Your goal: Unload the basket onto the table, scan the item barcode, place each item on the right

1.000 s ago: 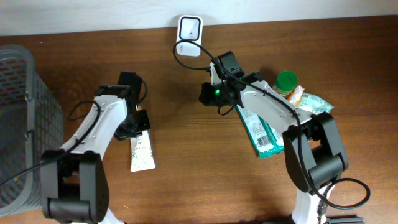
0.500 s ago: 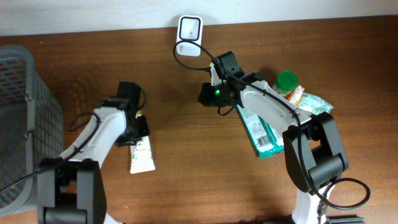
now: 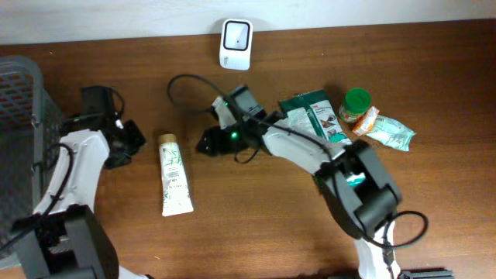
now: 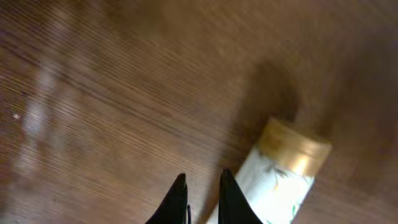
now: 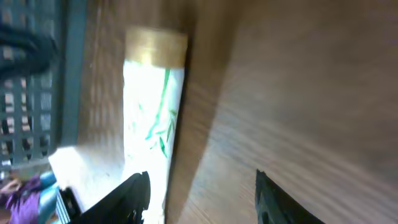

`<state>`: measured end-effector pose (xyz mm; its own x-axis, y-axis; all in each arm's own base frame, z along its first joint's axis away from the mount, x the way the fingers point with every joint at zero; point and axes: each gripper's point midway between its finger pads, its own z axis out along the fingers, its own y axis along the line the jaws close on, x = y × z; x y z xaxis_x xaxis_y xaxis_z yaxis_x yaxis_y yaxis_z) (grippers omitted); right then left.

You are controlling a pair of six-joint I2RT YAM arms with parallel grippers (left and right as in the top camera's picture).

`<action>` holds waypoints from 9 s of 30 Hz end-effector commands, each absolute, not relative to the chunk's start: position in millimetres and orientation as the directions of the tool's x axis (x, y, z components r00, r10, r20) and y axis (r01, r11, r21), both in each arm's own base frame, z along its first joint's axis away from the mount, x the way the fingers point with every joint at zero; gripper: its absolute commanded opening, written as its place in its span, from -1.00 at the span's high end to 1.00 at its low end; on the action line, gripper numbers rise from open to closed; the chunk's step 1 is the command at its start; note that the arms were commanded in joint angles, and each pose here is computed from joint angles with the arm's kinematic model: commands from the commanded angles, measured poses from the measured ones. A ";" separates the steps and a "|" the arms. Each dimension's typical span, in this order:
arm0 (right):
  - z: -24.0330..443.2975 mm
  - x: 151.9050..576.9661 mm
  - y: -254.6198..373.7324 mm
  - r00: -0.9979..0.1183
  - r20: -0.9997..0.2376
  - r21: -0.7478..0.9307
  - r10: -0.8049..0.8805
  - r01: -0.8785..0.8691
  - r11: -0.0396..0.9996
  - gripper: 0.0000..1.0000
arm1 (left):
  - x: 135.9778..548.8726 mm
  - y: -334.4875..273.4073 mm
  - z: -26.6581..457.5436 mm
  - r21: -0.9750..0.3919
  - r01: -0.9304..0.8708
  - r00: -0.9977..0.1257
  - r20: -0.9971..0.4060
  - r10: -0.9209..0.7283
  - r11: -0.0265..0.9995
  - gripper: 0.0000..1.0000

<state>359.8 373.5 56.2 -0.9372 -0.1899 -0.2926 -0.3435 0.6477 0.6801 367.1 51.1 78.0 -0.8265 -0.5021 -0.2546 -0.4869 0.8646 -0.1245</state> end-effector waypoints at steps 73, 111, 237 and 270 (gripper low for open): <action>80.6 361.1 255.0 -0.954 -0.143 0.151 -0.263 -0.284 0.947 0.91 | 367.7 66.2 80.3 -0.163 -0.506 -0.807 -0.257 -0.531 0.847 -0.98; 52.1 347.6 290.9 -0.962 -0.127 -0.031 -0.243 -0.241 0.970 0.92 | 367.7 66.2 80.3 -0.163 -0.506 -0.807 -0.257 -0.531 0.847 -0.98; 24.0 337.6 315.3 -0.975 -0.027 0.752 -0.221 -0.166 0.638 -0.11 | 447.1 -100.7 38.8 -0.640 0.104 -0.943 -0.306 -0.128 0.762 1.00; 24.4 347.5 325.3 -0.923 -0.145 0.601 -0.356 -0.368 0.710 0.92 | 342.7 -110.3 2.5 -0.556 -0.182 -0.983 0.074 -0.170 0.811 1.00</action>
<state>339.7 326.8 24.4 -0.9240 -0.3634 -0.1192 -0.3514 0.6838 0.6395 358.0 -95.7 6.8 -0.9911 -0.1310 0.0222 -0.1241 0.8529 -0.5070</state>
